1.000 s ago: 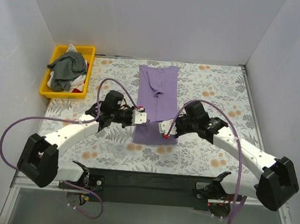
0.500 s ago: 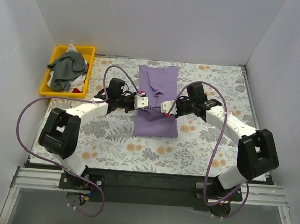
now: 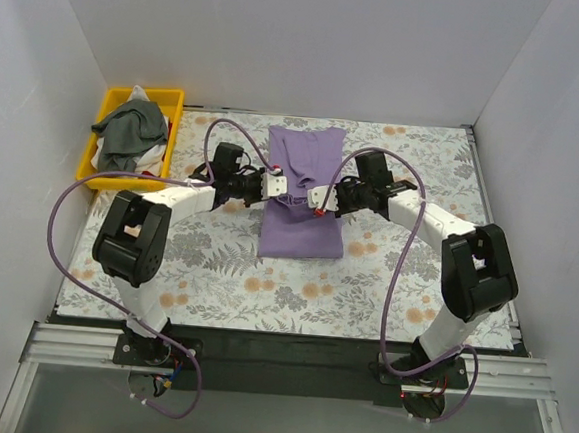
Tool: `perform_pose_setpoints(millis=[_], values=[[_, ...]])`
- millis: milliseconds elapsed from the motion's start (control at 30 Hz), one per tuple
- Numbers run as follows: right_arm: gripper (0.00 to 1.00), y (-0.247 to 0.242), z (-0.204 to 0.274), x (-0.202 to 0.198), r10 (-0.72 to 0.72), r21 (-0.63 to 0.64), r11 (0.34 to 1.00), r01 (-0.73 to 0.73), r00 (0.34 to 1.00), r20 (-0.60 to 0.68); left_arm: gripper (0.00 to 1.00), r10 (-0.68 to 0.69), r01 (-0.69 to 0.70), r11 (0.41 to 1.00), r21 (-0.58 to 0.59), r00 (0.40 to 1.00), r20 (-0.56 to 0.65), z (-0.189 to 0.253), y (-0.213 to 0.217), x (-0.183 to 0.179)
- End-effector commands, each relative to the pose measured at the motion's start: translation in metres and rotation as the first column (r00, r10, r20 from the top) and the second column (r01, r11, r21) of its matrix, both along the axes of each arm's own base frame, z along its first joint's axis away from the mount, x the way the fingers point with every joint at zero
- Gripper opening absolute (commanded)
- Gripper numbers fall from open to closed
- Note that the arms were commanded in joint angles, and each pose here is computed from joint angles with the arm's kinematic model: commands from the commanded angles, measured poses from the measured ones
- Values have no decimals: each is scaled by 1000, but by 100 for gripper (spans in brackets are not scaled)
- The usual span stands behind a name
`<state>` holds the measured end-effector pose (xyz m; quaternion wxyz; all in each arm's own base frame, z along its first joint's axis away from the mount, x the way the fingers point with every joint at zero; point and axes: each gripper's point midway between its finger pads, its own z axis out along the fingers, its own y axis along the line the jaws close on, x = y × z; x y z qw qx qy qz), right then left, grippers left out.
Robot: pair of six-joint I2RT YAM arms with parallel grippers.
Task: Fold and stack the t-shirts
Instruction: Fold the tshirt
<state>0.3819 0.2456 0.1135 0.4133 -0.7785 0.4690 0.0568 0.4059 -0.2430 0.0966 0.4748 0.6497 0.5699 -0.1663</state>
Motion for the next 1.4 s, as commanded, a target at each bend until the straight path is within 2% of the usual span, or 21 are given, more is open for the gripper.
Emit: perform_pose_setpoints(millis=[0,733,767,833,867,933,967,1067,1100,1200,1267,1367], values=[[1,10,14,19,29,26,999,-31,997,72,0,-5,6,1000,-18,998,67,12,-2,19],[1,0,-32,50,-24,-37,999,25,999,32,0,46,-45,999,-22,997,59,-22,-2,51],[5,-2,-31,54,-39,-46,998,41,998,39,2,54,-52,998,-24,997,64,-21,-2,54],[17,-5,-34,58,-67,-56,996,69,997,34,7,99,-98,995,-24,994,49,-23,1,61],[31,-8,-31,63,-94,-60,994,97,995,39,13,115,-114,993,-27,992,49,-21,2,65],[48,-8,-17,70,-115,-50,992,118,991,68,20,164,-162,986,-41,986,32,-15,7,71],[51,-13,-10,75,-136,-50,989,140,987,83,27,181,-179,983,-51,983,29,-10,10,73],[58,-21,23,82,-188,-9,982,190,974,127,36,268,-266,958,-104,964,-1,20,22,77],[59,-23,30,79,-211,8,977,212,971,114,37,280,-278,952,-130,960,4,40,25,74],[58,-31,58,51,-207,33,978,205,973,103,40,298,-309,939,-152,950,-91,56,32,48],[54,-27,56,26,-177,40,984,176,983,40,40,233,-260,954,-147,956,-179,52,30,14],[48,-20,49,-21,-129,39,991,132,989,-72,43,134,-176,968,-180,965,-223,53,24,-38]])
